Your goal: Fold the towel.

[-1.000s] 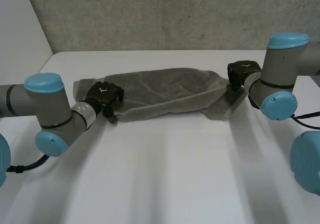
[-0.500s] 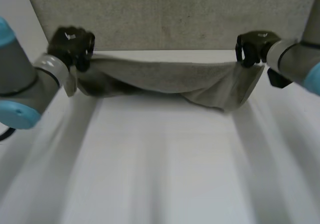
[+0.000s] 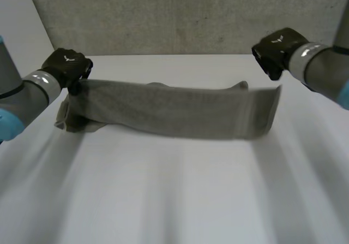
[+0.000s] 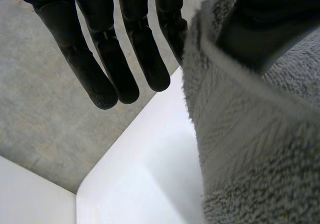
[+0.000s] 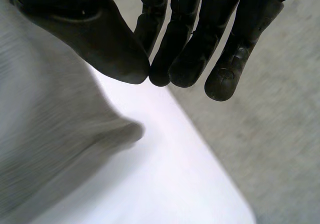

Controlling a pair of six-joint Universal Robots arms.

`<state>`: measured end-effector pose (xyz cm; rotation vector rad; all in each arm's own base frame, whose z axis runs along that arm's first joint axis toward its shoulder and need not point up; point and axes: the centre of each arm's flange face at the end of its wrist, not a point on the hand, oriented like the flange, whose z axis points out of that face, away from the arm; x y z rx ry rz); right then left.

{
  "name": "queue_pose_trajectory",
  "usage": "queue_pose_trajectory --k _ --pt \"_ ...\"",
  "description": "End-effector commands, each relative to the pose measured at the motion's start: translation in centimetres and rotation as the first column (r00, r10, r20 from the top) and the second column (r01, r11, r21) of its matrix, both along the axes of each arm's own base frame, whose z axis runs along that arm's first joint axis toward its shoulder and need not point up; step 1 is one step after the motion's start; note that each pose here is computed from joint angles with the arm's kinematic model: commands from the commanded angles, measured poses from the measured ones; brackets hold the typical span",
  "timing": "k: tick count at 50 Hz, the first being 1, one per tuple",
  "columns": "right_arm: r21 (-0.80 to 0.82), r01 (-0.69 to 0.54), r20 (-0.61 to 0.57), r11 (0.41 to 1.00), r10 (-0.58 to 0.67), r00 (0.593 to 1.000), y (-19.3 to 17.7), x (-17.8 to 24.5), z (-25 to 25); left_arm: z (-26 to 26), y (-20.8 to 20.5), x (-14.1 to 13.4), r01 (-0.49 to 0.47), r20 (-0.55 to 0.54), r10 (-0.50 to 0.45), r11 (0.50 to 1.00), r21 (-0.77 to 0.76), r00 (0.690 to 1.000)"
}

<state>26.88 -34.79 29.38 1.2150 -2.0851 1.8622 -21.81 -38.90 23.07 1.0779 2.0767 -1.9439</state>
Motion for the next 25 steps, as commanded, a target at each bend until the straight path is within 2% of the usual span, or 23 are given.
queue_pose_trajectory --k 1,2,3,4,5,7,8,9,10,11,12,13,14,15,16,17,18,19,20,21,23,24,25 --pt "-0.352 0.047 0.130 0.935 -0.001 0.991 -3.2 3.4 3.9 4.1 -4.4 -1.7 0.014 -0.004 -0.016 0.969 -0.248 1.000" --pt "-0.455 0.075 0.182 0.887 0.010 0.983 -3.6 3.7 6.0 6.4 -5.0 -2.3 0.016 -0.019 -0.024 0.940 -0.341 1.000" --pt "-0.456 0.076 0.183 0.887 0.010 0.983 -3.6 3.7 6.0 6.4 -5.0 -2.3 0.016 -0.020 -0.024 0.940 -0.342 1.000" --pt "-0.553 0.115 0.239 0.825 0.026 0.971 -3.8 3.7 8.4 9.0 -5.4 -2.7 0.012 -0.040 -0.032 0.899 -0.439 0.999" --pt "-0.554 0.115 0.240 0.824 0.026 0.970 -3.8 3.7 8.4 9.0 -5.4 -2.7 0.012 -0.040 -0.032 0.898 -0.440 0.999" --pt "-0.697 0.204 0.339 0.687 0.066 0.938 -3.5 3.2 13.1 14.8 -5.3 -3.0 -0.037 -0.105 -0.038 0.778 -0.627 0.994" --pt "-0.698 0.204 0.340 0.687 0.067 0.938 -3.5 3.2 13.2 14.9 -5.3 -3.0 -0.037 -0.106 -0.038 0.778 -0.627 0.994" --pt "-0.747 0.242 0.375 0.619 0.093 0.922 -2.8 2.7 15.6 17.5 -4.7 -3.1 -0.071 -0.155 -0.053 0.714 -0.697 0.986" --pt "-0.777 0.262 0.397 0.572 0.122 0.910 -1.9 2.5 17.4 19.6 -4.0 -3.1 -0.099 -0.208 -0.083 0.671 -0.735 0.975" --pt "-0.778 0.262 0.397 0.571 0.123 0.910 -1.9 2.5 17.4 19.6 -4.0 -3.1 -0.100 -0.208 -0.083 0.670 -0.735 0.975" --pt "-0.779 0.259 0.396 0.571 0.128 0.909 -1.6 2.4 17.6 21.0 -3.4 -2.9 -0.113 -0.252 -0.122 0.654 -0.748 0.960" --pt "-0.779 0.259 0.396 0.571 0.128 0.909 -1.6 2.4 17.6 21.0 -3.4 -2.9 -0.114 -0.252 -0.122 0.654 -0.748 0.960" --pt "-0.763 0.241 0.382 0.600 0.118 0.916 -1.7 2.6 16.9 21.5 -2.8 -2.9 -0.110 -0.283 -0.156 0.669 -0.735 0.946" --pt "-0.732 0.210 0.358 0.648 0.103 0.928 -2.2 2.8 15.5 20.9 -2.6 -2.9 -0.104 -0.312 -0.170 0.708 -0.698 0.935" --pt "-0.732 0.210 0.358 0.649 0.103 0.928 -2.2 2.8 15.4 20.9 -2.6 -2.9 -0.104 -0.313 -0.170 0.709 -0.698 0.935" --pt "-0.688 0.170 0.329 0.706 0.094 0.940 -2.4 3.4 13.7 19.7 -2.6 -2.9 -0.093 -0.332 -0.172 0.754 -0.650 0.928" --pt "-0.638 0.123 0.297 0.760 0.096 0.950 -2.2 4.3 11.8 18.0 -2.8 -2.8 -0.084 -0.340 -0.159 0.795 -0.600 0.927" --pt "-0.637 0.122 0.297 0.761 0.096 0.950 -2.2 4.3 11.8 18.0 -2.8 -2.8 -0.084 -0.340 -0.159 0.796 -0.600 0.927" --pt "-0.584 0.076 0.267 0.808 0.103 0.958 -1.8 5.2 10.1 16.3 -2.9 -2.5 -0.081 -0.338 -0.134 0.829 -0.553 0.932" --pt "-0.584 0.075 0.267 0.808 0.103 0.958 -1.8 5.2 10.1 16.3 -2.9 -2.5 -0.081 -0.338 -0.134 0.830 -0.553 0.932" --pt "-0.453 0.016 0.211 0.892 0.089 0.973 -1.7 5.9 6.3 12.9 -2.6 -2.4 -0.062 -0.323 -0.104 0.883 -0.465 0.941" --pt "-0.452 0.016 0.210 0.892 0.089 0.974 -1.7 5.9 6.3 12.9 -2.6 -2.4 -0.062 -0.323 -0.104 0.883 -0.465 0.941" --pt "-0.378 -0.004 0.187 0.926 0.081 0.979 -1.6 6.2 4.2 11.4 -2.5 -2.4 -0.050 -0.315 -0.100 0.899 -0.434 0.944"
